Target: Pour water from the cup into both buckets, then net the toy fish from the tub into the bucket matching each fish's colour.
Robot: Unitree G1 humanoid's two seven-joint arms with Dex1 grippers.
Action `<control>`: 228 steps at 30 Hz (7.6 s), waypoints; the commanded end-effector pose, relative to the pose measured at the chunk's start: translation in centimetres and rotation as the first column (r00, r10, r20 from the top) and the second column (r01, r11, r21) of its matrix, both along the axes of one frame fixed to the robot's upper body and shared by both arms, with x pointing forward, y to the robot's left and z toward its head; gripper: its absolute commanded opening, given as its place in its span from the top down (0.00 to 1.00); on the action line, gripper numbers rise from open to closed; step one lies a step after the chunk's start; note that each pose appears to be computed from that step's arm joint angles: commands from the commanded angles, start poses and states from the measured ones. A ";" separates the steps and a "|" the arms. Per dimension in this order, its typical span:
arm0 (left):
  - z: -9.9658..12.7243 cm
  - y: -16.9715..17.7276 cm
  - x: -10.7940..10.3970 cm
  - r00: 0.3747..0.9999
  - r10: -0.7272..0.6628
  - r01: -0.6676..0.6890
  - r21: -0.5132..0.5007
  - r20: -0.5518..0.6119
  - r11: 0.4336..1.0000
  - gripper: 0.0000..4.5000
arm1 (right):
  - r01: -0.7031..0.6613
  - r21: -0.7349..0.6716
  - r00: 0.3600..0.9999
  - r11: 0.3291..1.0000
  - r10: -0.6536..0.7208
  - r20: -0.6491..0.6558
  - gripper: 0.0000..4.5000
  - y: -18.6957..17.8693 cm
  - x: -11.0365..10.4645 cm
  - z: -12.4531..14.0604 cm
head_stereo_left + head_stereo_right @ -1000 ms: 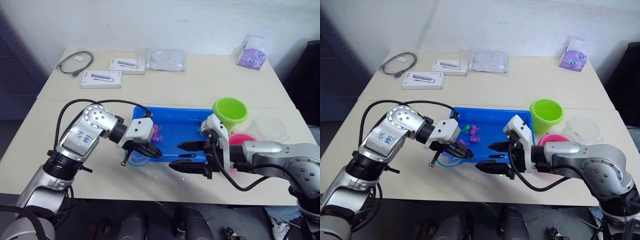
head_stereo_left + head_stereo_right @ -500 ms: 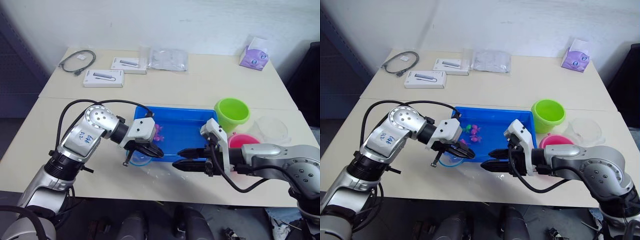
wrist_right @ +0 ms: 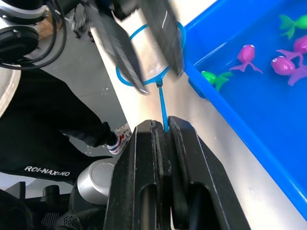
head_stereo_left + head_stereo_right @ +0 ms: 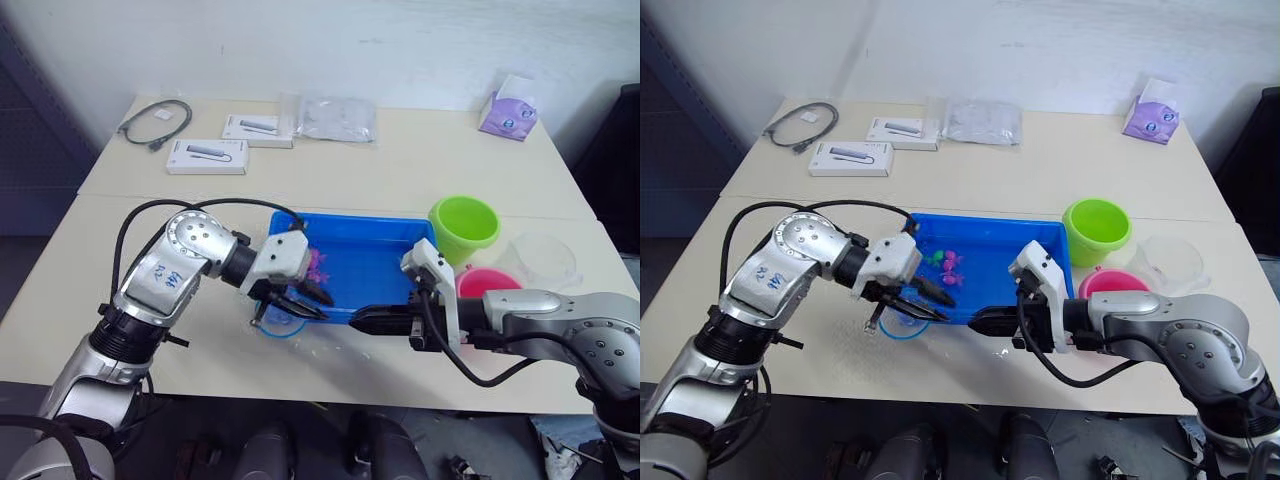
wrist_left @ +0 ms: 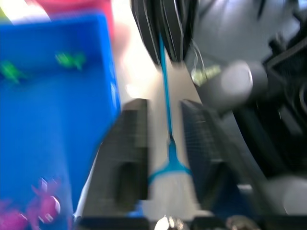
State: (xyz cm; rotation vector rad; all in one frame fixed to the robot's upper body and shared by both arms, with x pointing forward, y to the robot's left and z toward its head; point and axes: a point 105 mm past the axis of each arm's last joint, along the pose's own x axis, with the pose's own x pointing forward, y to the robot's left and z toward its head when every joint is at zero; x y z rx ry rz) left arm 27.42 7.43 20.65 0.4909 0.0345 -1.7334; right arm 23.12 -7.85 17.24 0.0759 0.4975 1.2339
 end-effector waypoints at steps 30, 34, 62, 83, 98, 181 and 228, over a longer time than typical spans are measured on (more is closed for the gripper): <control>-4.1 13.2 0.7 0.814 0.571 -0.581 -0.190 -0.107 0.792 0.02 | 0.255 -0.231 0.767 0.939 -0.051 0.639 1.00 -4.0 8.5 -0.1; -4.3 12.9 0.6 0.816 0.563 -0.578 -0.177 -0.133 0.796 0.02 | 0.251 -0.270 0.746 0.930 -0.008 0.666 1.00 -3.3 9.3 -0.8; -5.1 12.6 0.4 0.813 0.562 -0.581 -0.158 -0.151 0.799 0.02 | 0.116 -0.419 0.784 0.901 0.176 0.596 1.00 -1.1 8.6 -2.7; -4.8 12.2 0.5 0.821 0.553 -0.571 -0.191 -0.141 0.799 0.02 | 0.143 -0.184 0.937 0.973 -0.073 0.343 1.00 -4.0 6.3 0.6; -1.6 8.8 3.0 0.878 0.448 -0.479 -0.349 -0.170 0.806 0.02 | 0.392 0.027 0.897 0.919 -0.389 0.209 1.00 -10.6 3.1 2.3; -5.7 15.1 -0.6 0.796 0.603 -0.605 -0.111 -0.060 0.788 0.02 | 0.252 -0.359 0.807 0.899 0.009 0.590 1.00 -5.1 6.4 -1.6; -5.2 12.7 -0.1 0.823 0.559 -0.568 -0.152 -0.102 0.809 0.02 | 0.188 -0.131 0.955 0.973 -0.150 0.258 1.00 -3.9 6.3 0.7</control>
